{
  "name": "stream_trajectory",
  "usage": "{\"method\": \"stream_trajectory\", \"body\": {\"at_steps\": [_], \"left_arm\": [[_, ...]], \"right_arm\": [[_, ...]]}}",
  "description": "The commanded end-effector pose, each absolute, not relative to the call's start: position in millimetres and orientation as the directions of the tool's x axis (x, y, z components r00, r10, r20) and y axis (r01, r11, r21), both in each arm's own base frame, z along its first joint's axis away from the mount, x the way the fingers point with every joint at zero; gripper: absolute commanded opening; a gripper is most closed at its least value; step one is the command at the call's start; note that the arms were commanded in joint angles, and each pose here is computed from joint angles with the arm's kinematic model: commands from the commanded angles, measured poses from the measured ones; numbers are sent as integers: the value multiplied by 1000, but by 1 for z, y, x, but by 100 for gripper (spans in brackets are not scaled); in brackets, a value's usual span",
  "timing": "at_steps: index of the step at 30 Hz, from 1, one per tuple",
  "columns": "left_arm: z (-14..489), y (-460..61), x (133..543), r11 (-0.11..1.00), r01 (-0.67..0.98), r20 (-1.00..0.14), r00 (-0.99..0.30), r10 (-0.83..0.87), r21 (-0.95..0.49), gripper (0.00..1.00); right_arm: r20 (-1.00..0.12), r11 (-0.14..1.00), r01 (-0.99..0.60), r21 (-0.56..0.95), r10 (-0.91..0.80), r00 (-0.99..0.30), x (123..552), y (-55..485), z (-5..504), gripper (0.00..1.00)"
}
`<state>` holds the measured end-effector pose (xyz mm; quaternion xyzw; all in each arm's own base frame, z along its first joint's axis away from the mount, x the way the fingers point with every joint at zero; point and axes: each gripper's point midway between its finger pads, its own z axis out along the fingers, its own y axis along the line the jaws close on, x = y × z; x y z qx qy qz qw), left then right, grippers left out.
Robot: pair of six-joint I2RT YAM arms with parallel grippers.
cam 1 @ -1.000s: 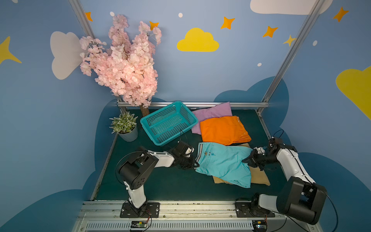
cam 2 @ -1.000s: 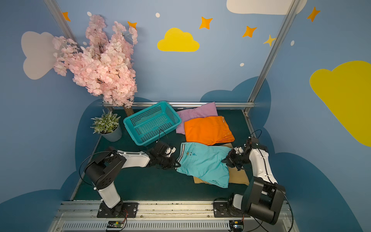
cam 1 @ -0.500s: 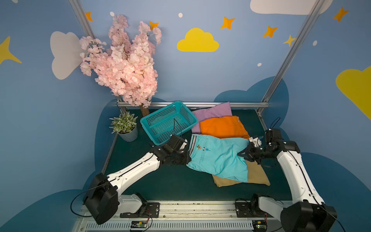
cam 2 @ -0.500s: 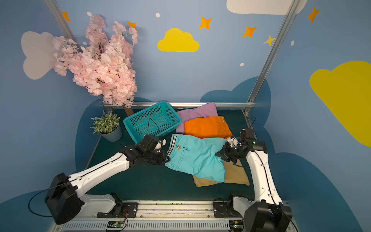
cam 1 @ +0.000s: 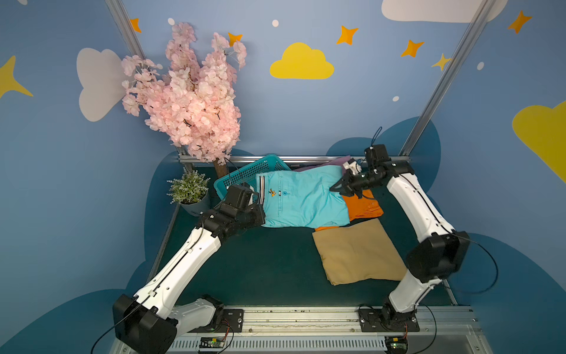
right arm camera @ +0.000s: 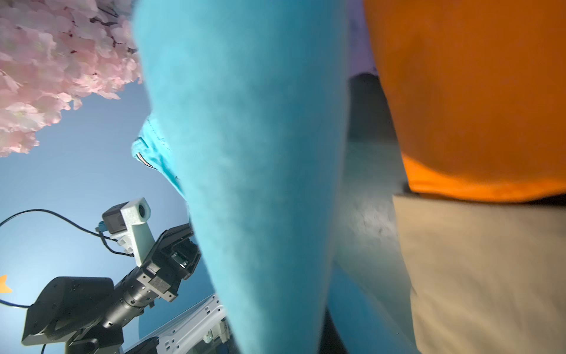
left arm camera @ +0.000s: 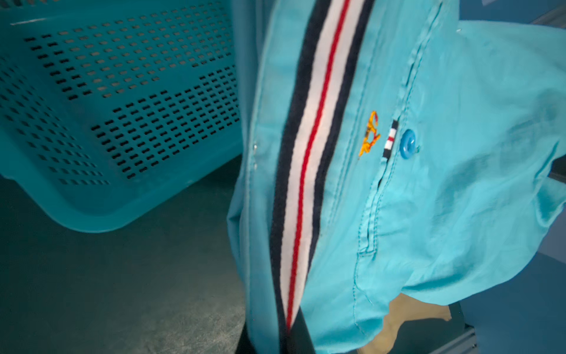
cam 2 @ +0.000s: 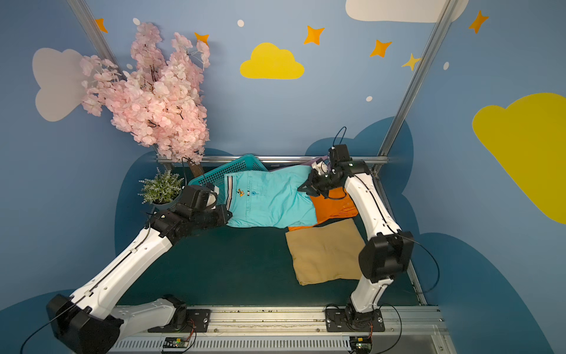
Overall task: Put the folded long pants in the basket
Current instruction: Move the basket to the center of the board.
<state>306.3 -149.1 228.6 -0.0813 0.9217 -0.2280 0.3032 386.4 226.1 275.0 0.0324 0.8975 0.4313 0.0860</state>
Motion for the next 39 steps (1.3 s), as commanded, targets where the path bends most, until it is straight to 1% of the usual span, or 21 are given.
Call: {"method": "stream_trajectory", "body": {"at_steps": [1,4,5,7,8,11,13,14,16,19,21,23,26,29,32,34,38,39], "left_arm": [[243,-122,326,878,-80,-561,-741,-368,-471,3],[241,-99,338,888,-135,-578,-714,-395,-440,2],[239,-87,342,892,-172,-583,-702,-409,-419,2],[236,-70,348,885,-226,-587,-678,-443,-407,2],[235,-66,352,881,-229,-591,-668,-452,-414,2],[232,-54,361,876,-247,-613,-636,-469,-414,2],[226,-50,367,873,-253,-613,-630,-476,-417,3],[225,-49,369,871,-256,-612,-630,-479,-418,2],[219,-48,373,872,-258,-608,-634,-478,-417,2],[209,-46,377,869,-267,-595,-643,-482,-416,2],[203,-42,379,865,-281,-585,-646,-490,-415,3],[197,-40,381,861,-291,-574,-650,-498,-417,2],[190,-39,380,861,-300,-553,-668,-497,-411,3],[184,-37,377,866,-302,-545,-681,-488,-399,2],[179,-37,375,867,-305,-530,-695,-486,-395,3],[174,-38,369,861,-320,-493,-717,-492,-394,2],[166,-44,354,855,-320,-441,-751,-491,-408,2],[165,-45,350,855,-322,-433,-756,-491,-408,3]], "right_arm": [[-255,544,-176,820,71,-964,434,259,301,0],[-272,482,-210,851,63,-960,473,280,305,0],[-282,463,-222,858,63,-957,486,287,300,0],[-266,442,-200,874,90,-960,505,296,290,0],[-271,403,-213,890,91,-958,513,305,288,0],[-327,360,-266,895,121,-937,536,325,277,0],[-345,324,-284,902,146,-927,547,338,274,0],[-368,281,-317,906,149,-918,551,347,279,0],[-374,232,-333,914,163,-913,556,362,281,0],[-358,217,-318,923,179,-916,560,385,271,0],[-352,255,-302,918,181,-918,559,400,252,0],[-323,328,-247,912,203,-924,562,406,223,0],[-260,399,-157,903,217,-941,563,407,183,0],[-235,440,-138,887,175,-956,552,409,160,0],[-211,547,-101,831,142,-967,538,398,136,0],[-152,610,-38,791,136,-979,526,384,118,0],[13,662,88,744,118,-993,487,364,95,0],[41,671,99,735,101,-994,476,360,93,0]]}}
